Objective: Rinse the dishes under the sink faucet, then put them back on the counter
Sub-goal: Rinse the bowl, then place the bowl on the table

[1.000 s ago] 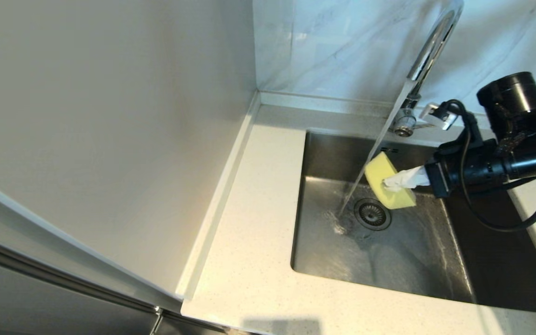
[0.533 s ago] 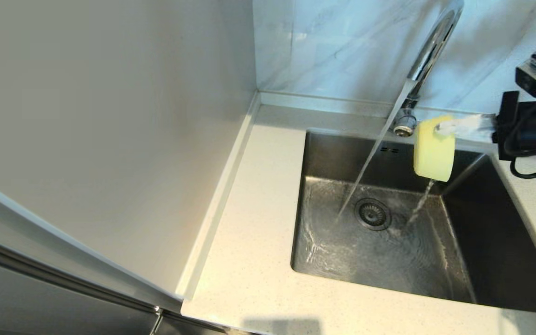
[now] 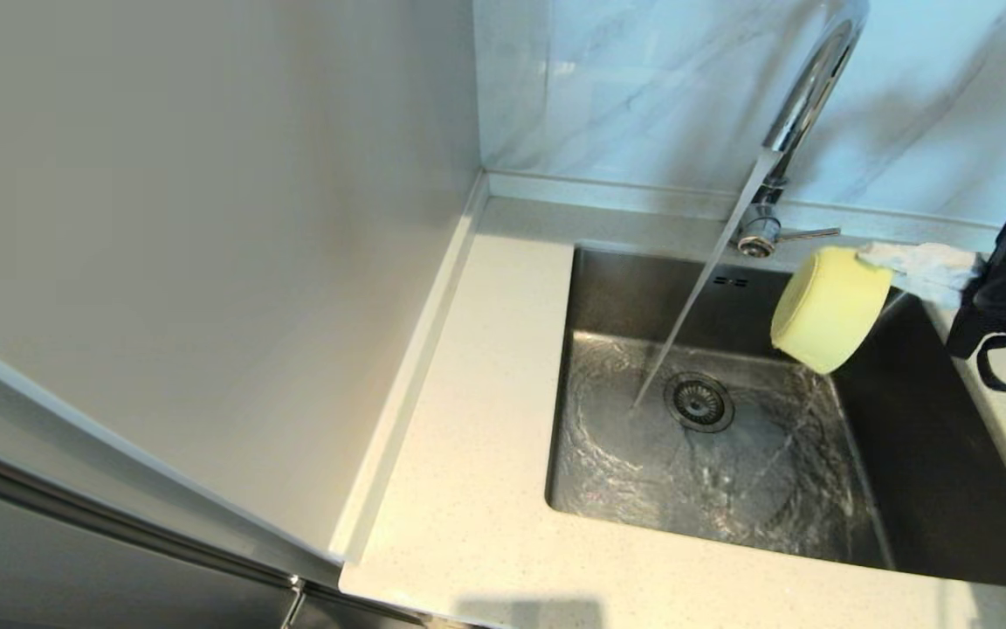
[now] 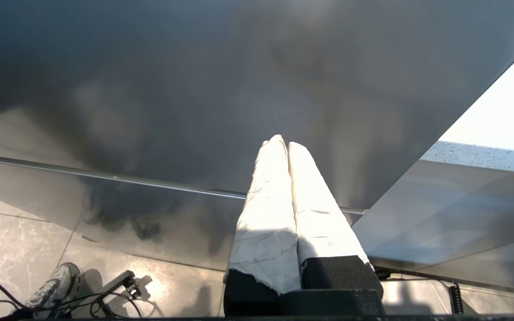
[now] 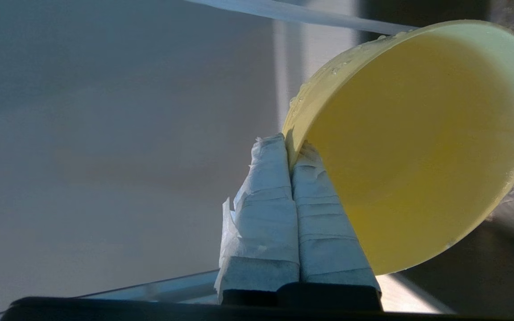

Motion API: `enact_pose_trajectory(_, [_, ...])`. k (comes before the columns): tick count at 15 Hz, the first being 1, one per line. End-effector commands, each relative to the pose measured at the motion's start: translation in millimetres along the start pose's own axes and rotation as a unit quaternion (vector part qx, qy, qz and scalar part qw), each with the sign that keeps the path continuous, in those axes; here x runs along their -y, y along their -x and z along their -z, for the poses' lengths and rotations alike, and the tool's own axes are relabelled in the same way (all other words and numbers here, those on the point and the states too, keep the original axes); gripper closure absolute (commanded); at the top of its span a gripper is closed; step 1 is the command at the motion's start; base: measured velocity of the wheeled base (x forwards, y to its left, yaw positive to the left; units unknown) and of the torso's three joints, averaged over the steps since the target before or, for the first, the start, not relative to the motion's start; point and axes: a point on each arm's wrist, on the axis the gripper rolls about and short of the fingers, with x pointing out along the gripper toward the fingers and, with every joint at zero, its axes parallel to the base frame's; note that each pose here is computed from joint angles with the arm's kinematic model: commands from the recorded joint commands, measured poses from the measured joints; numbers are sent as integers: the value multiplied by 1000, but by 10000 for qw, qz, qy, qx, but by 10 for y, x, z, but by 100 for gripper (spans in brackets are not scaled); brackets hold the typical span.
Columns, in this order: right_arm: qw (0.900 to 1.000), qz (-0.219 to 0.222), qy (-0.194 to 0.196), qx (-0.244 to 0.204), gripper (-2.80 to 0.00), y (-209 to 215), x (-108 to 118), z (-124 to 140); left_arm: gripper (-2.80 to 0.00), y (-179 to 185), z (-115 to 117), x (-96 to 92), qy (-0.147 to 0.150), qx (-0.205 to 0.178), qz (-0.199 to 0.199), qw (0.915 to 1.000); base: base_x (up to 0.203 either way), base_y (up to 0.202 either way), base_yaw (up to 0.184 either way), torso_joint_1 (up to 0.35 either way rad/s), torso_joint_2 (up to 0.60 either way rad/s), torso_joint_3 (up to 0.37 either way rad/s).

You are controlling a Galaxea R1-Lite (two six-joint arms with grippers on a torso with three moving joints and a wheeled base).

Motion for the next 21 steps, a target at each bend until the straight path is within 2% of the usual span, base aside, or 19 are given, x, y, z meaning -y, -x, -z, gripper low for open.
enact_pose_trajectory(1, [9981,-573,-189,157,0,81,-241,-60,0,0,0,0,8,-2,4,10000,0,0,0,0,0,0])
enact_pose_trajectory(2, [9959,-843,-262,218,0,136,-358,-87,0,0,0,0,1,-2,-2,10000,0,0,0,0,0,0])
enact_pose_trajectory(3, [9942,-955,-436,231,0,155,-332,-96,0,0,0,0,3,-2,5,10000,0,0,0,0,0,0])
enact_pose_trajectory(5, [9930,-704,-927,192,0,75,134,-117,0,0,0,0,9,-2,2,10000,0,0,0,0,0,0])
enact_pose_trajectory(6, [9933,-731,-883,168,0,49,291,-137,0,0,0,0,1,-2,-2,10000,0,0,0,0,0,0])
enact_pose_trajectory(7, [9940,-848,-660,187,0,81,304,-172,0,0,0,0,1,-2,-2,10000,0,0,0,0,0,0])
enact_pose_trajectory(8, [9942,-940,-486,179,0,128,206,-212,0,0,0,0,9,-2,-2,10000,0,0,0,0,0,0])
enact_pose_trajectory(10, [9899,-1382,256,206,0,305,-406,-249,0,0,0,0,9,-2,5,10000,0,0,0,0,0,0])
enact_pose_trajectory(11, [9869,-1518,500,222,0,401,-641,-220,0,0,0,0,9,-2,-2,10000,0,0,0,0,0,0])
enact_pose_trajectory(12, [9867,-1523,530,196,0,430,-678,-197,0,0,0,0,5,-2,6,10000,0,0,0,0,0,0])
enact_pose_trajectory(13, [9898,-1383,309,139,0,410,-514,-197,0,0,0,0,6,-2,2,10000,0,0,0,0,0,0])
enact_pose_trajectory(15, [9947,-975,-321,50,0,340,37,-206,0,0,0,0,2,-2,-1,10000,0,0,0,0,0,0])
enact_pose_trajectory(16, [9950,-934,-362,48,0,341,88,-213,0,0,0,0,9,-2,1,10000,0,0,0,0,0,0])
enact_pose_trajectory(17, [9947,-1012,-170,72,0,372,-43,-231,0,0,0,0,9,-2,-2,10000,0,0,0,0,0,0])
enact_pose_trajectory(19, [9867,-1432,755,130,0,512,-768,-213,0,0,0,0,2,-2,-2,10000,0,0,0,0,0,0])
enact_pose_trajectory(20, [9826,-1549,1018,140,0,568,-1019,-172,0,0,0,0,1,-2,-2,10000,0,0,0,0,0,0])
enact_pose_trajectory(21, [9835,-1533,946,154,0,582,-1082,-174,0,0,0,0,2,-2,6,10000,0,0,0,0,0,0])
